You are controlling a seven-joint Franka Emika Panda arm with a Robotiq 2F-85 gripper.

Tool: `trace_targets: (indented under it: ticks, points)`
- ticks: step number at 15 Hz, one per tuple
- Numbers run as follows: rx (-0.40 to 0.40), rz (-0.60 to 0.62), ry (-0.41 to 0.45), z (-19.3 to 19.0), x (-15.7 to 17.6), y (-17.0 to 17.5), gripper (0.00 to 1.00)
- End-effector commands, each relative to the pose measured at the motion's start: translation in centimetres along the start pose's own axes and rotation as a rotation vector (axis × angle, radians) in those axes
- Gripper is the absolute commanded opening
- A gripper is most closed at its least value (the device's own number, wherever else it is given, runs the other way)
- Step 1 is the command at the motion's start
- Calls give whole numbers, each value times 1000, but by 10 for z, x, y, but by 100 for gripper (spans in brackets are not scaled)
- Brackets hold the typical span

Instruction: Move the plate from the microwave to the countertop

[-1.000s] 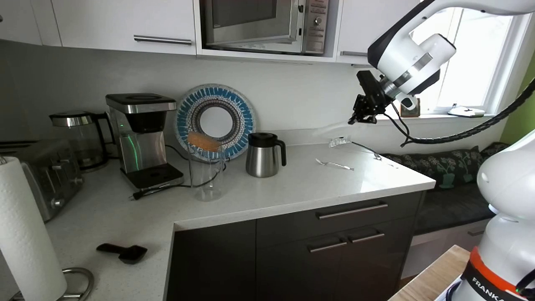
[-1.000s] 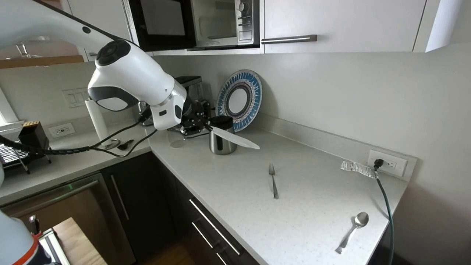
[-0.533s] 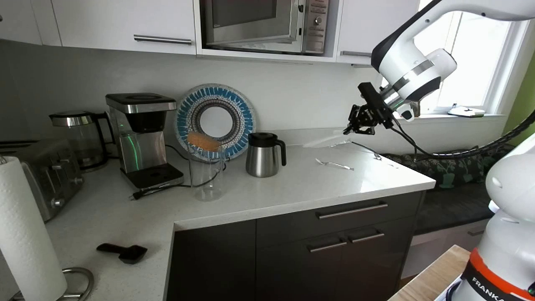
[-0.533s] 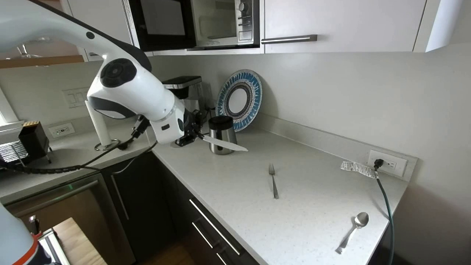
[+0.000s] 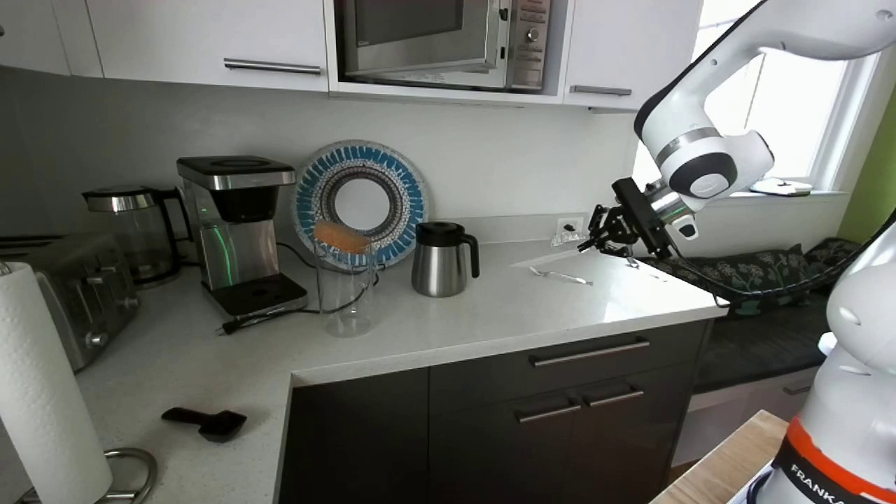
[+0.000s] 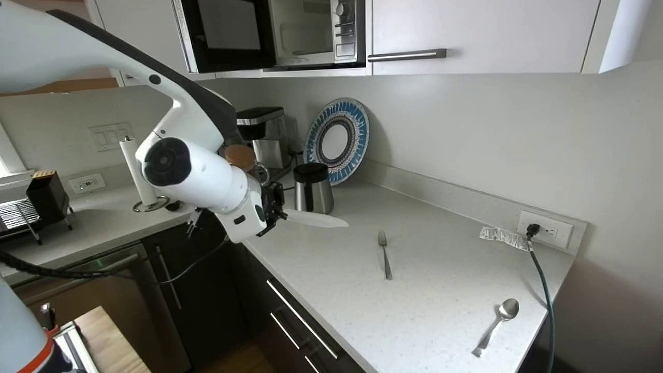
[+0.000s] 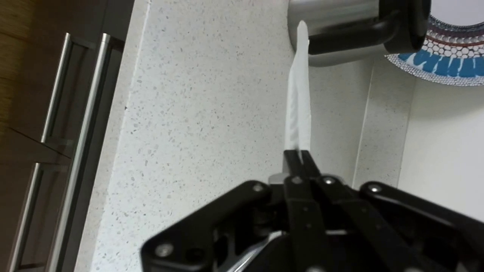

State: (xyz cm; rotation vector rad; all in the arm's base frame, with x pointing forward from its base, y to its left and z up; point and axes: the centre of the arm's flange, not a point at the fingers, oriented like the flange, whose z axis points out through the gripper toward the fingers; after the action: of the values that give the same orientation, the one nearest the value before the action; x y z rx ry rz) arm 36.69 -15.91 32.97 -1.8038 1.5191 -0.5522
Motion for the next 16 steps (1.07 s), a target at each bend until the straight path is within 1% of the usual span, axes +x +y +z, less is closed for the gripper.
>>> trace_targets:
  ticks: [1, 3, 6, 10, 13, 14, 16]
  points:
    - [18, -14, -25, 50, 14, 29, 0]
    - [18, -18, -25, 67, 19, 35, 0]
    - [8, -7, -33, 96, 30, 33, 0]
    - [-21, 0, -30, 128, 45, 29, 0]
    - [-45, -7, -32, 145, 52, 27, 0]
    - [-49, -10, -33, 150, 54, 27, 4]
    - [-57, -17, -32, 156, 58, 27, 29]
